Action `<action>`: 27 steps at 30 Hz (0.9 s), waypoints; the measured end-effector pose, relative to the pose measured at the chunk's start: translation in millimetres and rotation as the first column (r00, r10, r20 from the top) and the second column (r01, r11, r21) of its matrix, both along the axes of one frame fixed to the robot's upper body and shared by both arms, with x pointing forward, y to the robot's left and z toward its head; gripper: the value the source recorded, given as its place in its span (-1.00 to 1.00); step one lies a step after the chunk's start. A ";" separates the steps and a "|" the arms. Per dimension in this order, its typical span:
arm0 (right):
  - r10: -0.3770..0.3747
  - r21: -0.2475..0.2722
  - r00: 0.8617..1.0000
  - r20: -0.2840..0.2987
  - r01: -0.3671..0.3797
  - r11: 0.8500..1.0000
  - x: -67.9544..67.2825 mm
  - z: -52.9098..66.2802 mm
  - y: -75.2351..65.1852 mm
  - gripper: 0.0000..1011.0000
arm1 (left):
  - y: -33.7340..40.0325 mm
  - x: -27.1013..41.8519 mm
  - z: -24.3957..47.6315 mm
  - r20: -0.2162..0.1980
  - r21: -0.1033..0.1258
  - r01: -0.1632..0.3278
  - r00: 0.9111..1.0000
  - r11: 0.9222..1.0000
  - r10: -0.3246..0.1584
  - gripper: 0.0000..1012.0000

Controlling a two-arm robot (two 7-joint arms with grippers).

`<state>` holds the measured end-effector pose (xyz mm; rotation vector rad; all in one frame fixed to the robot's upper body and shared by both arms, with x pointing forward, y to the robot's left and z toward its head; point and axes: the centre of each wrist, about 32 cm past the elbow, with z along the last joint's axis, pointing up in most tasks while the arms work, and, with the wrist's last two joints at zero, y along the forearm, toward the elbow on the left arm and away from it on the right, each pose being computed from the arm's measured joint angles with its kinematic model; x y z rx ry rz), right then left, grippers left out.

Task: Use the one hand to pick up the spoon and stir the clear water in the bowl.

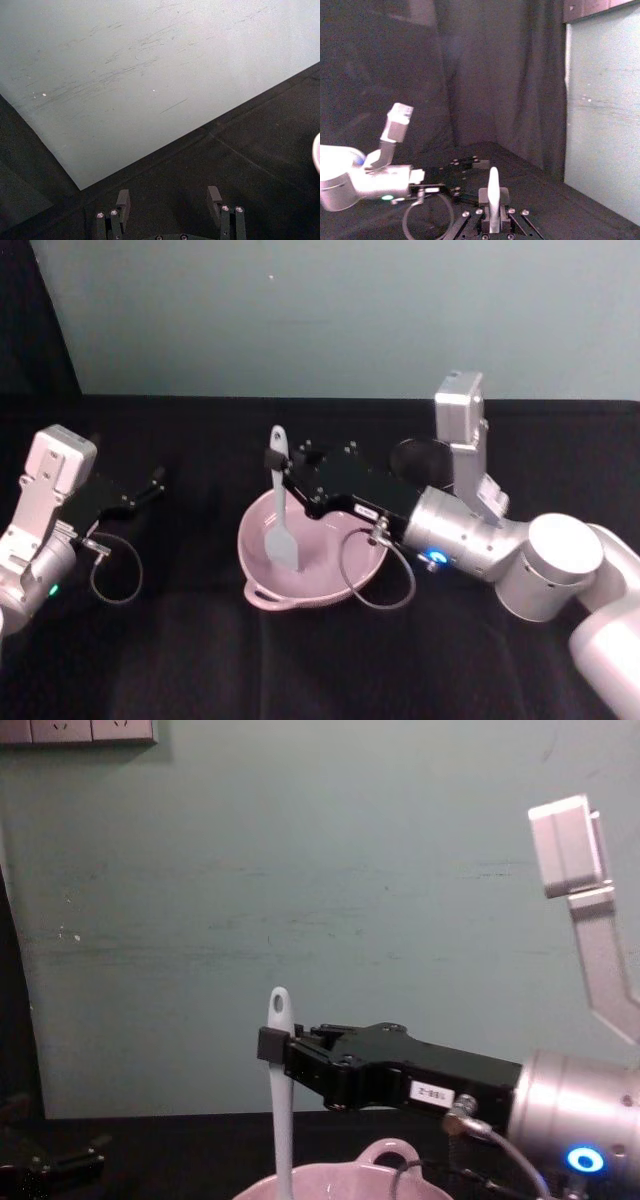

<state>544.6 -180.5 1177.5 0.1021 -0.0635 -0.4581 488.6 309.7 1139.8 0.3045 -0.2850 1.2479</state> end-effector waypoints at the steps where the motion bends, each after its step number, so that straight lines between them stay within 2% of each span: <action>1: -0.006 0.002 1.000 0.004 0.006 1.000 1.8 -0.9 1.6 -0.77 | 0.0 0.0 0.0 0.000 0.000 0.000 1.000 1.000 0.000 1.00; 8: -0.078 0.016 0.996 0.031 0.077 0.997 17.7 -11.8 9.6 -0.77 | 0.0 0.0 0.0 0.000 0.000 0.000 1.000 1.000 0.000 1.00; 15: -0.142 0.024 0.988 0.065 0.140 0.990 26.7 -13.9 6.0 -0.77 | 0.0 0.0 0.0 0.000 0.000 0.000 1.000 1.000 0.000 1.00; 20: -0.178 0.017 0.980 0.088 0.177 0.984 29.5 -13.0 -3.6 -0.77 | 0.0 0.0 0.0 0.000 0.000 0.000 1.000 1.000 0.000 1.00; 27: -0.194 -0.005 0.975 0.105 0.196 0.981 25.4 -11.9 -21.1 -0.77 | 0.0 0.0 0.0 0.000 0.000 0.000 1.000 1.000 0.000 1.00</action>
